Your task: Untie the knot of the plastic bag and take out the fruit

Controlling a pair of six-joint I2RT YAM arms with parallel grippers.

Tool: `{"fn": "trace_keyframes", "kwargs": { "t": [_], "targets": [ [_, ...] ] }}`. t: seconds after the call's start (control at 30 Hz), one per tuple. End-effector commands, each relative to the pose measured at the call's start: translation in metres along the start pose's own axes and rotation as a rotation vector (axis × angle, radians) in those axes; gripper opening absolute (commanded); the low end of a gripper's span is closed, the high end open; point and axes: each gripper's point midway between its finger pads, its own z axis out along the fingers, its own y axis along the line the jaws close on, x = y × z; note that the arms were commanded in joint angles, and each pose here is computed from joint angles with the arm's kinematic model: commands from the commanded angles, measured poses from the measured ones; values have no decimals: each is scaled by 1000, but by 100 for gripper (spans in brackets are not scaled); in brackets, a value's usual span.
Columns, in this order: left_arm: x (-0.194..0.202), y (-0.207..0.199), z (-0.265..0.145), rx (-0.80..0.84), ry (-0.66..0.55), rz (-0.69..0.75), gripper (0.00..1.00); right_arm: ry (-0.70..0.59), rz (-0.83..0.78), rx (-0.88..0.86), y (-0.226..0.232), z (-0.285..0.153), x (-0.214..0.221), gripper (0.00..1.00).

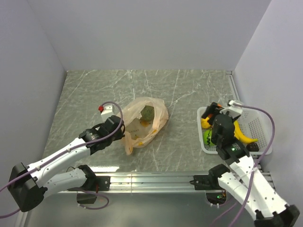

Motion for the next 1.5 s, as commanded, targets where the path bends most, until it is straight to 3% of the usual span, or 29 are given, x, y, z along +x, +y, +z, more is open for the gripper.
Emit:
{"fn": "trace_keyframes", "kwargs": {
  "t": [0.0,0.17,0.23,0.27,0.3,0.43,0.57,0.87,0.93,0.97,1.0,1.07,1.23,1.47],
  "targets": [
    [-19,-30,-9,110,-23,19,1,17,60,231,-57,2,17,44],
    [-27,-43,-15,163,-21,46,0,27,138,408,-107,11,27,55],
    [-29,-46,-17,173,-24,61,0,18,180,471,-122,13,28,66],
    [-31,-48,-19,182,-25,66,0,6,222,514,-132,13,28,78],
    [-32,-49,-20,188,-28,76,0,7,230,535,-137,13,28,81],
    [-37,-52,-25,204,-38,84,0,0,199,516,-135,14,17,82],
    [-39,-57,-28,231,-36,73,1,24,171,376,-111,15,7,94],
    [-45,-76,-30,275,-24,74,1,30,137,346,-108,1,-4,98],
    [-47,-79,-30,277,-26,73,0,27,123,183,-80,1,-15,98],
    [-47,-78,-29,274,-27,73,0,26,92,94,-65,1,-20,93],
    [-47,-79,-28,272,-27,70,0,42,84,-106,-29,-5,-23,91],
    [-48,-80,-25,266,-28,68,0,29,37,-320,15,-14,-30,87],
    [-51,-91,-21,273,-24,54,0,116,-140,-653,109,-46,-22,82],
    [-70,-108,-23,280,-48,51,1,282,-203,-1093,232,-101,8,71]
  ]
}}
